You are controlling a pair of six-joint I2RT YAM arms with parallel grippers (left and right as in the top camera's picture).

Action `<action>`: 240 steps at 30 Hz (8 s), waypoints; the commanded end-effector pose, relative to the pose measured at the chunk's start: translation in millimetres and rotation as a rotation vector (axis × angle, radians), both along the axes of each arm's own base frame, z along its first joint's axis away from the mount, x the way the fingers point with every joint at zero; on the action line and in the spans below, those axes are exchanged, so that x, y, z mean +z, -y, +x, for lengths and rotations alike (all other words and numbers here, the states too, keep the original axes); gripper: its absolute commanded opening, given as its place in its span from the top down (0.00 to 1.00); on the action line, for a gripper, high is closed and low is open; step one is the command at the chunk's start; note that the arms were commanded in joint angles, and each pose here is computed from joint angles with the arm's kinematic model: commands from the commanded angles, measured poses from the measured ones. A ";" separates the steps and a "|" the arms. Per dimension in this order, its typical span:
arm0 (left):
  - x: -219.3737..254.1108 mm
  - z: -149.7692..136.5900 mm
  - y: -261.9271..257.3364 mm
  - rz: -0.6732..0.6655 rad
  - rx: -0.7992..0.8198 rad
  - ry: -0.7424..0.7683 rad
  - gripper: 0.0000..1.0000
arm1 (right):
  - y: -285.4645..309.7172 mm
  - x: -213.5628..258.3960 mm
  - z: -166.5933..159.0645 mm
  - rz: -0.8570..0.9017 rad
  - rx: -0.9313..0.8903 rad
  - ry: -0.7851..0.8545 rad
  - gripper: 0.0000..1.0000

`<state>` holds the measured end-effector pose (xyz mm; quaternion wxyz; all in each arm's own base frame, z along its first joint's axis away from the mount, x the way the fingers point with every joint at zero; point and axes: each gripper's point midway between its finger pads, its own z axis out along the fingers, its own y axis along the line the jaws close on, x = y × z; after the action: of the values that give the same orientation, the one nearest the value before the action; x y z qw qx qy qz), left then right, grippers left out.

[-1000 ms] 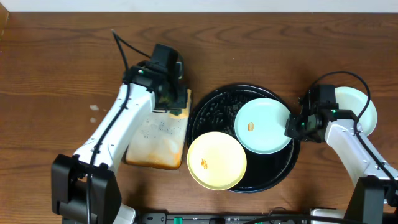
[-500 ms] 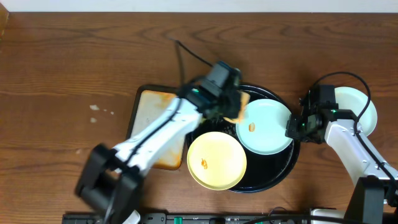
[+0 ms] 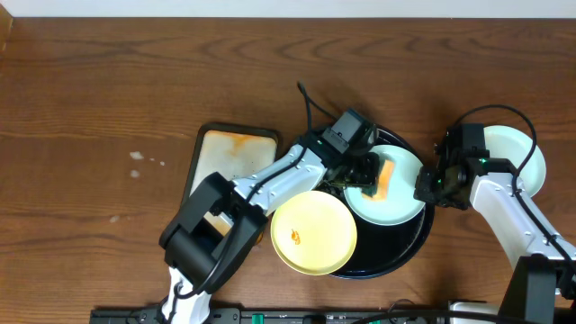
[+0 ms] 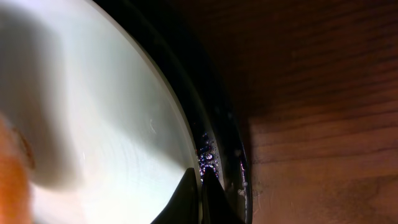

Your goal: Clean dirty plates on tray and stack at the side

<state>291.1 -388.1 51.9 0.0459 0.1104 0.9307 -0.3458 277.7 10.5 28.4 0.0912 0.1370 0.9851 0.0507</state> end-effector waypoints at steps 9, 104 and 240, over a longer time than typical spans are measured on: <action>-18.3 -2.9 -6.4 0.130 0.012 0.059 0.92 | -1.9 2.8 0.8 -0.018 0.003 0.007 0.99; 46.0 46.4 -341.4 0.488 0.378 -0.145 0.92 | -29.3 159.8 86.0 -0.733 0.317 0.662 0.99; 46.7 44.6 -337.5 0.469 0.372 -0.156 0.87 | -52.9 70.7 -40.2 0.249 0.245 0.039 0.52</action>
<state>336.3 -48.2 96.1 0.0087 -0.0889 0.9902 -0.1069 260.7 44.9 122.6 0.1402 0.0893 0.9566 0.2393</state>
